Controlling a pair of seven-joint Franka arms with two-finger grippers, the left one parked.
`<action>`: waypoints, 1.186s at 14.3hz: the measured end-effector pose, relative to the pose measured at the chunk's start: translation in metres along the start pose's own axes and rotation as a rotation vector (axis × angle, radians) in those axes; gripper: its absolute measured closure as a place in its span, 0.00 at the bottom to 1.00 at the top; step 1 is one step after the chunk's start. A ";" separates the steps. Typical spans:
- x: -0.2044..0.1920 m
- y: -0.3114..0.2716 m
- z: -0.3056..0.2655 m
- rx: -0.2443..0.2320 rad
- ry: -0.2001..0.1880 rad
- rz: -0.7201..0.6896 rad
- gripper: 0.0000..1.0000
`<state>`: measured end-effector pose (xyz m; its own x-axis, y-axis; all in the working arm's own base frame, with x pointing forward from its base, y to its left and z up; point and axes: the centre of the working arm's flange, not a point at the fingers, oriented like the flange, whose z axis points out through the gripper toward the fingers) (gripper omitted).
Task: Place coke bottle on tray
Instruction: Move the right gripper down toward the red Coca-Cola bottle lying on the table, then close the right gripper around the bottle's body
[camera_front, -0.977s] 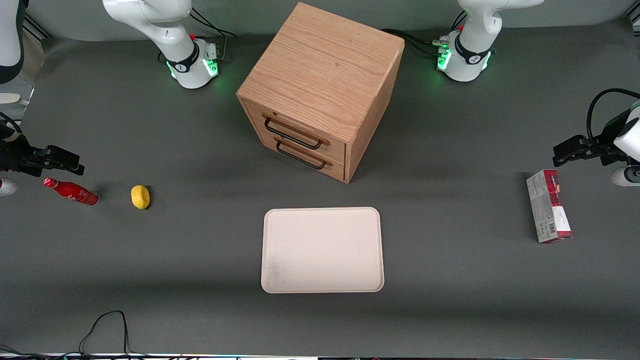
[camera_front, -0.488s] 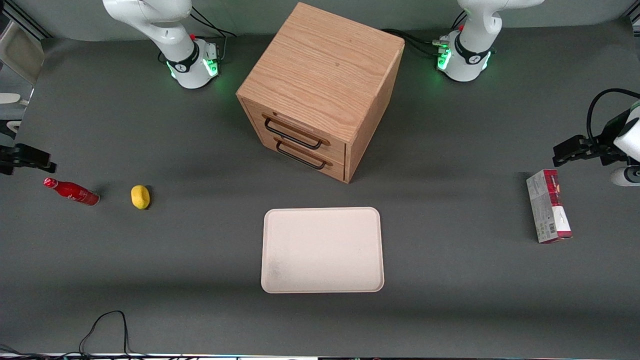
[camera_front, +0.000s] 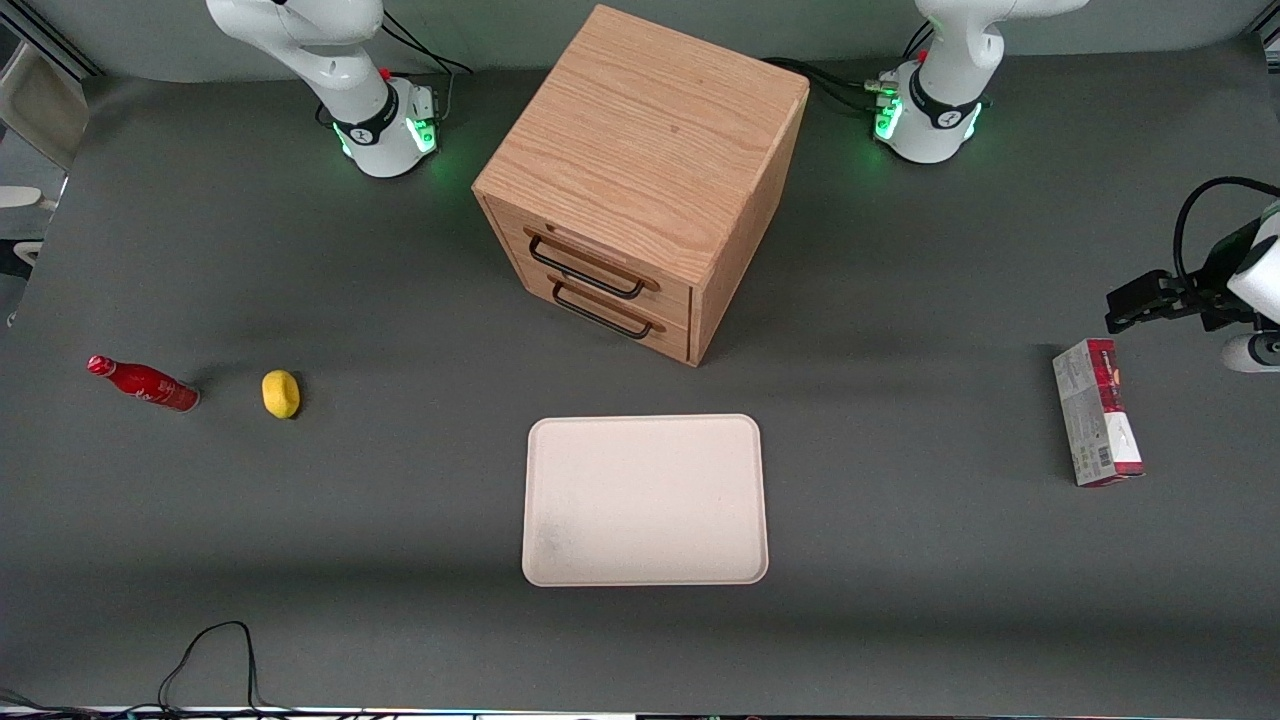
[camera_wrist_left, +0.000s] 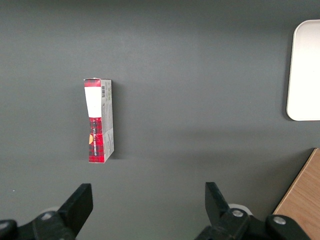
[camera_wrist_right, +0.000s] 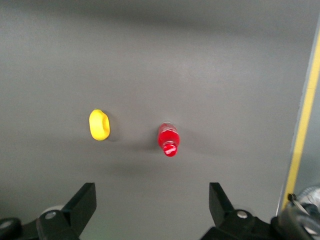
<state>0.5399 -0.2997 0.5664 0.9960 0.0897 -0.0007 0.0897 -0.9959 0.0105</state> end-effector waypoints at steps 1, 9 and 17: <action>-0.007 0.012 0.010 0.011 0.001 0.005 0.00; -0.020 0.014 0.095 0.020 0.009 0.017 0.00; -0.040 0.005 0.195 -0.004 0.011 0.031 0.00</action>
<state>0.5004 -0.3099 0.3712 0.9982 0.0593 0.0103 0.0592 -0.9981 0.0148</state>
